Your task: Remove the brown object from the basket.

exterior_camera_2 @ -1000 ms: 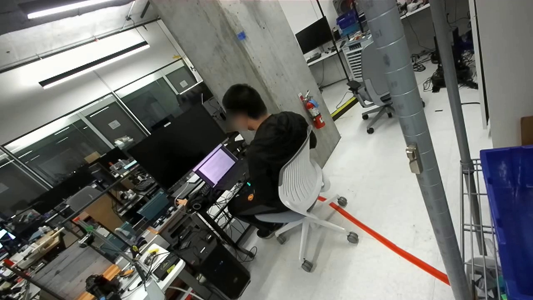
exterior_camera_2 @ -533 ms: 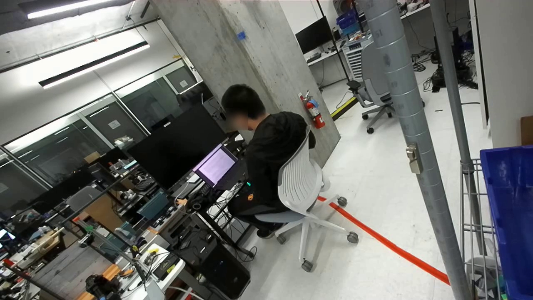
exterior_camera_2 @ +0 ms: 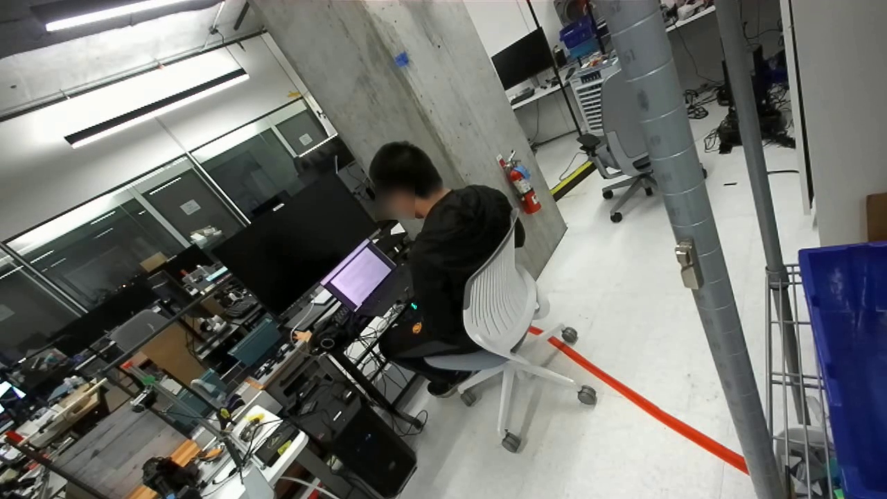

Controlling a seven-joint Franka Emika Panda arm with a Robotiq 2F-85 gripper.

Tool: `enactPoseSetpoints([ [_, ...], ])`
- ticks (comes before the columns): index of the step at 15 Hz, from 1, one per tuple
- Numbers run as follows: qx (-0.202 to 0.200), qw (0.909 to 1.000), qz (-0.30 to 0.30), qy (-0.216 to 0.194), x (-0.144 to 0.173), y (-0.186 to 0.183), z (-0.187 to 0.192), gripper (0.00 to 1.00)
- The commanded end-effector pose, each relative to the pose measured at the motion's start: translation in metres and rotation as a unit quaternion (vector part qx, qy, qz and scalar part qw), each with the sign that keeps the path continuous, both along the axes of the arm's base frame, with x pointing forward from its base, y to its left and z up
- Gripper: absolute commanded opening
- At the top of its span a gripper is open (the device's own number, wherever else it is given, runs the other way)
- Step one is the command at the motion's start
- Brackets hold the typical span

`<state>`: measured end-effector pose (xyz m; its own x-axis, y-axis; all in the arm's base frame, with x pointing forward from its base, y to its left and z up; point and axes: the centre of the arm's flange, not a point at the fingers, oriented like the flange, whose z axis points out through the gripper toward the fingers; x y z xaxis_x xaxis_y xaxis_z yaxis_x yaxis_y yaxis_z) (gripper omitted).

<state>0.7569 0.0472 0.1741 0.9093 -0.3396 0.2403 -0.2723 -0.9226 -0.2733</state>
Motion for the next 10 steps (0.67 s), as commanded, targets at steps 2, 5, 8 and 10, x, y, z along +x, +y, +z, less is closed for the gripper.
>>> enactPoseSetpoints([
  [2, 0.0, 0.9995, -0.029, 0.012, 0.024, 0.002, -0.019, 1.0],
  [5, 0.002, 0.9985, -0.051, 0.019, 0.026, 0.002, -0.031, 0.88],
  [8, -0.007, 0.9968, -0.073, 0.032, 0.027, -0.004, -0.046, 0.65],
  [10, -0.024, 0.9953, -0.084, 0.041, 0.027, -0.012, -0.058, 0.48],
])
